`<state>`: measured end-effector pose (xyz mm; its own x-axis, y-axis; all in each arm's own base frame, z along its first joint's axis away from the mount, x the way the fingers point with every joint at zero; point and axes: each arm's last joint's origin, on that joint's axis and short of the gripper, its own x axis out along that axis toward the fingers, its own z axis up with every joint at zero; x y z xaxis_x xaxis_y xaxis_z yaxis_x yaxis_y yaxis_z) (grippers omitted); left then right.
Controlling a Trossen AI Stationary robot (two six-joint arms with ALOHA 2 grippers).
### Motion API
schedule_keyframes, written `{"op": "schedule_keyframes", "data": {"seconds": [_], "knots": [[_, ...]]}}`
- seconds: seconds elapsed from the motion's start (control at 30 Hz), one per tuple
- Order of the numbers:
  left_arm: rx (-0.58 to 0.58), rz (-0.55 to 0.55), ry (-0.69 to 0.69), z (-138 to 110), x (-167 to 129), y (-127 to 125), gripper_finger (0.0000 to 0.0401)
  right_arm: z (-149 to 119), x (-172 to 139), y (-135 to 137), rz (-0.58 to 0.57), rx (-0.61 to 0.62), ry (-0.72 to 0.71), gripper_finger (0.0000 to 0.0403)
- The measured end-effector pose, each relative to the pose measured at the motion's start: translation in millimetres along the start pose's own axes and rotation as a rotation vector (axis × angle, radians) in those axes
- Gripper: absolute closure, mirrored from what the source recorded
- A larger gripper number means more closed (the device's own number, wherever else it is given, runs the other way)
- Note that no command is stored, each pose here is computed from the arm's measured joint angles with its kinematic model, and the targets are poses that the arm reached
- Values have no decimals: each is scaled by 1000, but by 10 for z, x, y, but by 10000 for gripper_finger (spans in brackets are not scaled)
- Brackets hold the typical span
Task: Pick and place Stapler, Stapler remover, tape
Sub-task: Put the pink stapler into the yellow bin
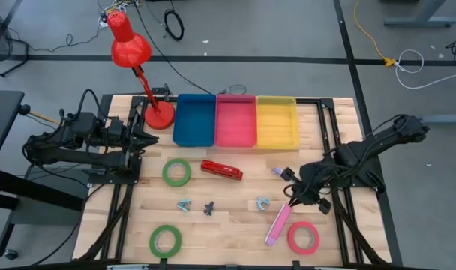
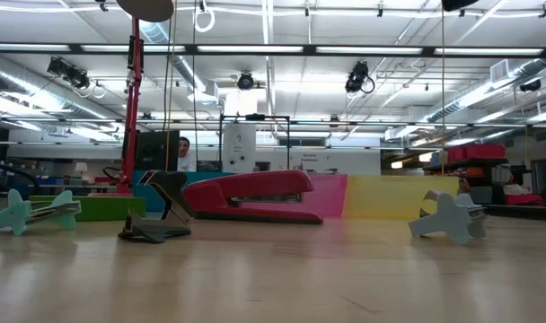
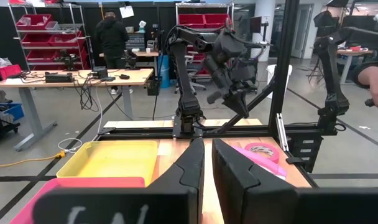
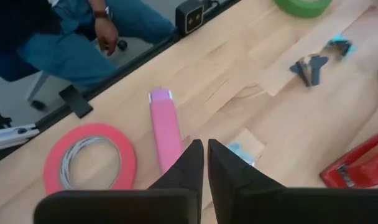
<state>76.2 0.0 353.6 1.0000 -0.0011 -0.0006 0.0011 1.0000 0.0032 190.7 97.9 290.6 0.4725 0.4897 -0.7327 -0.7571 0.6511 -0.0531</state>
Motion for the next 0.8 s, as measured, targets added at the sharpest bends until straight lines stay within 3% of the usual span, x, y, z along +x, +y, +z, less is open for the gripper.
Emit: {"op": "schedule_keyframes", "data": {"seconds": [0.5, 0.8], "knots": [[0, 0, 0, 0, -1, 0, 367, -28, 503, -3, 68, 4, 175, 372], [0, 0, 0, 0, 0, 0, 367, -68, 703, 17, -27, -29, 298, 281]]}}
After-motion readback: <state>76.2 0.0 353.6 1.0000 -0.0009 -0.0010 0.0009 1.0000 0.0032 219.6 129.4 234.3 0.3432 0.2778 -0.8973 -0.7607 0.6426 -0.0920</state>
